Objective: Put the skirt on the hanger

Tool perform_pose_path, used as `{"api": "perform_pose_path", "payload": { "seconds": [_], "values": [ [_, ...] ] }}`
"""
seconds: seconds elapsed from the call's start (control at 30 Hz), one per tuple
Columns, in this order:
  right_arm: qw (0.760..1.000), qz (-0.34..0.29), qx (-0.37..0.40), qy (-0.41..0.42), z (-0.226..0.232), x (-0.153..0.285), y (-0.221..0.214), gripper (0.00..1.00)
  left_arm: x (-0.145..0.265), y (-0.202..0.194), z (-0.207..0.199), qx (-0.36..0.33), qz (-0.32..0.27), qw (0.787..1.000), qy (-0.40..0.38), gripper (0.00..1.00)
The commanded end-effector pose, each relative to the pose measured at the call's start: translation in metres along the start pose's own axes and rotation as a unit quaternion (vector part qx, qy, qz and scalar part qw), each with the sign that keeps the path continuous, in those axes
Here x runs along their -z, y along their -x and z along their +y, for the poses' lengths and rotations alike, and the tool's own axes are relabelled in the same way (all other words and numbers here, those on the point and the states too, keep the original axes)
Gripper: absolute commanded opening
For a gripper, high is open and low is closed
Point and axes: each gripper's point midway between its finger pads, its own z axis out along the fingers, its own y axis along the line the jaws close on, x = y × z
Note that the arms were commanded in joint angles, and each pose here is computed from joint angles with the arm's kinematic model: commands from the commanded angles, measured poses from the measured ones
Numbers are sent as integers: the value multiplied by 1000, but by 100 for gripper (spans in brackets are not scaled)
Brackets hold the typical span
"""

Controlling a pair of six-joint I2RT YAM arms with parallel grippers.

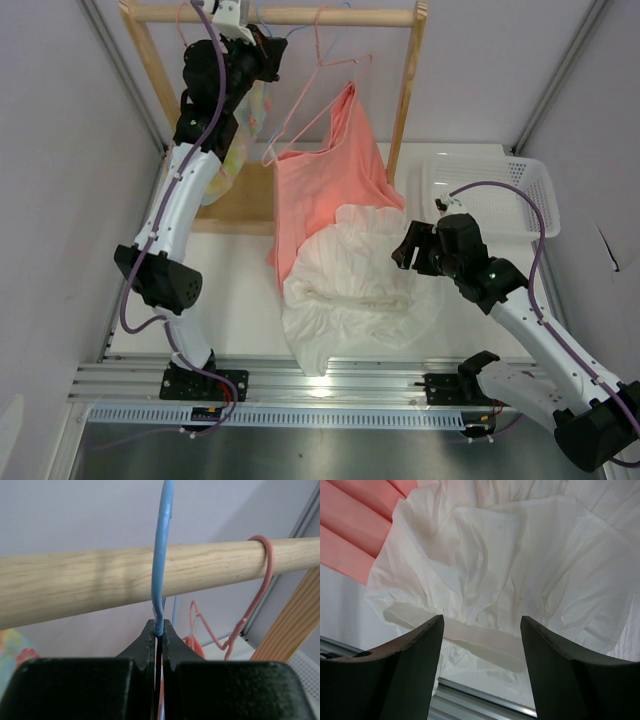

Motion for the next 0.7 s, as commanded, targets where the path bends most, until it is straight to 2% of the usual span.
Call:
{"api": "perform_pose_path", "payload": {
  "seconds": [0.0, 0.07, 0.17, 0.5, 0.53, 0.6, 0.63, 0.67],
  "values": [
    [1000, -5, 9, 10, 4, 1, 5, 69, 40, 73, -1, -49, -48, 997, 28, 0],
    [1000, -5, 10, 13, 6, 0, 6, 69, 48, 62, 3, -64, -30, 997, 35, 0],
    [1000, -2, 10, 14, 6, -2, 4, 69, 67, 73, -1, -83, -26, 996, 35, 0],
    [1000, -1, 11, 23, 10, -7, 5, 68, 126, 57, 9, -116, 85, 986, 86, 0],
    [1000, 3, 11, 26, 11, -7, 3, 68, 133, 43, 15, -112, 108, 983, 100, 0],
    [1000, 3, 11, 24, 10, -9, 3, 68, 159, 67, 17, -113, 79, 981, 137, 0],
    [1000, 4, 12, 22, 9, -9, 3, 68, 163, 49, 23, -105, 87, 980, 148, 0],
    [1000, 5, 13, 21, 9, -11, 2, 68, 185, 77, 15, -108, 47, 981, 153, 0]
  ]
}}
